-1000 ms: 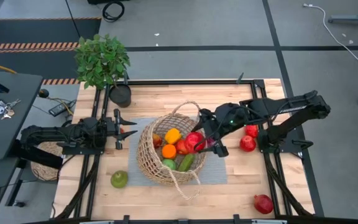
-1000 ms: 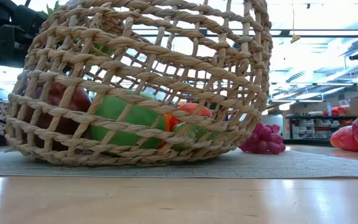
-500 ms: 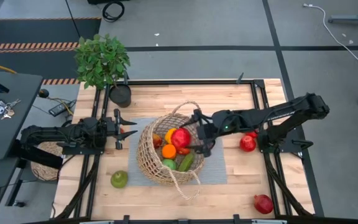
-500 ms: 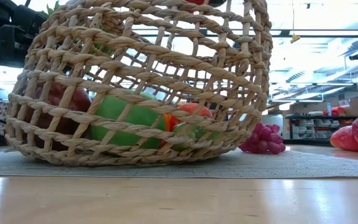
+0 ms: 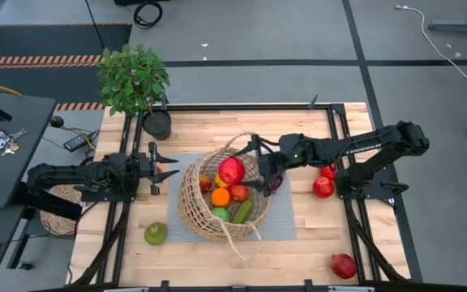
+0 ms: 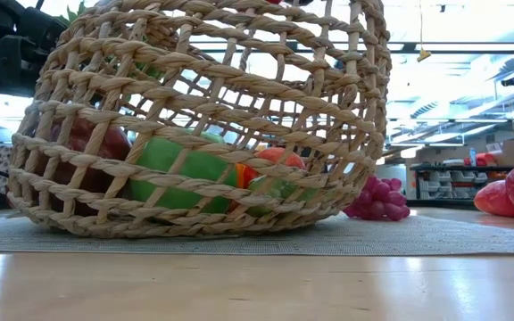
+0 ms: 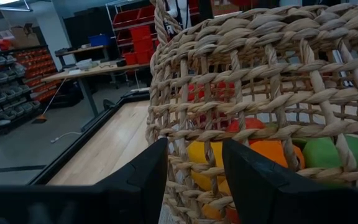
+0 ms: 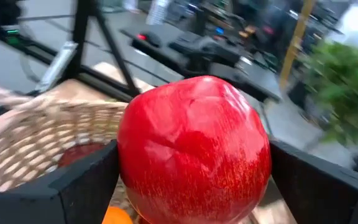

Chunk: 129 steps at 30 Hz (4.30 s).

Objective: Build produce basket
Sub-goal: Put the red apple into the brown basket

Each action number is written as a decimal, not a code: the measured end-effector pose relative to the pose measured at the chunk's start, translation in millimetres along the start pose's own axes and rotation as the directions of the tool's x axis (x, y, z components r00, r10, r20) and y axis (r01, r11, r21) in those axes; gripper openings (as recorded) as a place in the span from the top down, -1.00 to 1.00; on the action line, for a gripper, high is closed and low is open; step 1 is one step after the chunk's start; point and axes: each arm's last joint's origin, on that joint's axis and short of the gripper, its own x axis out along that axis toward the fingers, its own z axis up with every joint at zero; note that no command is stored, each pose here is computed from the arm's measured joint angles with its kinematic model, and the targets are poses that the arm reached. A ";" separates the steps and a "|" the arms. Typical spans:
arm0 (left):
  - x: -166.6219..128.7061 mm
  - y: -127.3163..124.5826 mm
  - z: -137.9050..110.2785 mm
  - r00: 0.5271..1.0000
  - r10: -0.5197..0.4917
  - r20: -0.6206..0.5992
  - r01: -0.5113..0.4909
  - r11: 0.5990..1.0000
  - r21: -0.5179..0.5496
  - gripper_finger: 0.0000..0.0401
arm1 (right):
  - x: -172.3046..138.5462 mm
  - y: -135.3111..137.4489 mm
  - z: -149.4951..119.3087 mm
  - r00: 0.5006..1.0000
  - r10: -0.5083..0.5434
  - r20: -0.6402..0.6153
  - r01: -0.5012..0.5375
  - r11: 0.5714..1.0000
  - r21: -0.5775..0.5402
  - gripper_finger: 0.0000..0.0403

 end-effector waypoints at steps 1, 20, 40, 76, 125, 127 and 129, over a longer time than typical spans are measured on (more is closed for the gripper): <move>0.0 0.2 1.3 1.000 0.002 0.013 -0.002 1.000 -0.002 0.20 | 0.0 -0.6 -0.5 1.000 0.029 0.012 -0.029 0.999 -0.023 -0.99; -4.0 4.8 27.7 0.960 0.041 0.275 0.113 0.846 -0.522 0.20 | 4.4 -14.9 -9.1 0.999 -0.049 -0.004 0.049 0.990 0.135 -0.95; 50.8 6.6 98.4 0.997 -0.058 0.041 0.071 0.876 -0.477 0.20 | 49.3 -10.5 -28.8 0.952 -0.111 -0.286 0.220 0.897 0.383 -0.95; 170.9 -59.1 174.4 0.858 -0.182 -0.481 0.102 0.977 -0.187 0.20 | 37.1 80.3 8.2 0.913 -0.197 -0.358 0.334 0.865 0.374 -0.94; 171.4 -86.7 182.7 0.890 -0.148 -0.431 0.103 0.987 -0.126 0.21 | 60.0 116.8 12.2 0.874 -0.410 -0.260 0.476 0.830 0.292 -0.99; 160.5 -87.1 192.9 0.903 -0.156 -0.400 0.123 0.987 -0.108 0.24 | 50.6 117.4 22.8 0.869 -0.431 -0.243 0.488 0.829 0.273 -0.99; 148.0 -85.0 203.6 0.918 -0.151 -0.368 0.125 0.988 -0.094 0.28 | 39.7 120.1 33.7 0.860 -0.457 -0.229 0.506 0.824 0.255 -0.99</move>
